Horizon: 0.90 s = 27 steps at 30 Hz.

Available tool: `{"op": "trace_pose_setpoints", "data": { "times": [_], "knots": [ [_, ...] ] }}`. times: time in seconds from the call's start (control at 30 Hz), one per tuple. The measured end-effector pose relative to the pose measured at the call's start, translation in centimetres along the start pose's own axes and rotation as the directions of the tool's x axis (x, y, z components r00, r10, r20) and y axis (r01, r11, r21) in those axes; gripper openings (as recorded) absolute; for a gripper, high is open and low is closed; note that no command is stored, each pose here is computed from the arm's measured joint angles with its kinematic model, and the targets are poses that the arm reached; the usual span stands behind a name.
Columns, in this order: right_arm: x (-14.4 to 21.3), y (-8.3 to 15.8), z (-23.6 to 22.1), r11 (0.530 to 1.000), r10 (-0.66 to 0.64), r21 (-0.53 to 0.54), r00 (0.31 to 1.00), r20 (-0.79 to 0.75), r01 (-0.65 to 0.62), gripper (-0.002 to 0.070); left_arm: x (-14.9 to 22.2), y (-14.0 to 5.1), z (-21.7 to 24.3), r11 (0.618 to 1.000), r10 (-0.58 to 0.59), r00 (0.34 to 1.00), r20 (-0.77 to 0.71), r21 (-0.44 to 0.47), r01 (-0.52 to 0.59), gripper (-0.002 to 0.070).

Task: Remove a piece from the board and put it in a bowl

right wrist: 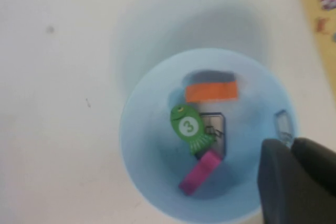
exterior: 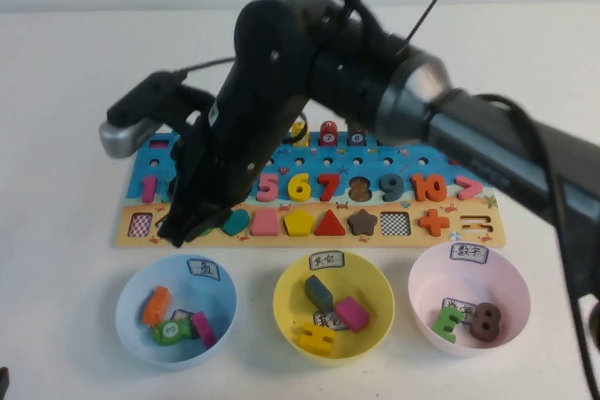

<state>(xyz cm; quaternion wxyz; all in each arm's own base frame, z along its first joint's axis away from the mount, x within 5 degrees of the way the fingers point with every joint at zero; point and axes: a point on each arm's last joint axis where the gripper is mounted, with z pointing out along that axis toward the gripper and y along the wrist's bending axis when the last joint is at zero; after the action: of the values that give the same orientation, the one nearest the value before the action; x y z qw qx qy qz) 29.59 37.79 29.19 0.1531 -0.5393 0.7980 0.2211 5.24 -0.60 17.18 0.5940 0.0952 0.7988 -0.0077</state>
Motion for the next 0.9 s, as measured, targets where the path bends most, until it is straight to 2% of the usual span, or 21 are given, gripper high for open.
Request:
{"op": "trace_pose_setpoints", "data": {
  "times": [0.2,0.33,0.6,0.77,0.9],
  "knots": [
    [1.6,0.9,-6.8,0.998,0.032,0.051,0.998,0.056,-0.035,-0.0011,0.0,0.0,0.0,1.0,0.0,1.0,0.0,0.0,0.0,-0.0004],
    [4.8,2.6,-9.0,0.997,0.055,0.057,0.997,0.049,-0.057,-0.0014,0.0,0.0,0.0,1.0,0.0,1.0,0.0,0.0,0.0,-0.0004],
    [11.9,6.3,-13.5,0.987,0.061,0.134,0.976,0.209,-0.09,-0.0015,0.0,0.0,0.0,1.0,0.0,1.0,0.0,0.0,0.0,-0.0005],
    [16.4,7.7,-16.4,0.966,0.016,0.248,0.971,0.239,-0.077,-0.0017,0.0,0.0,0.0,1.0,0.0,1.0,0.0,0.0,0.0,-0.0004],
    [19.5,8.7,-18.8,0.922,-0.097,0.383,0.926,0.364,-0.054,-0.0017,0.0,0.0,0.0,1.0,0.0,1.0,0.0,0.0,0.0,-0.0004]
  ]
}}
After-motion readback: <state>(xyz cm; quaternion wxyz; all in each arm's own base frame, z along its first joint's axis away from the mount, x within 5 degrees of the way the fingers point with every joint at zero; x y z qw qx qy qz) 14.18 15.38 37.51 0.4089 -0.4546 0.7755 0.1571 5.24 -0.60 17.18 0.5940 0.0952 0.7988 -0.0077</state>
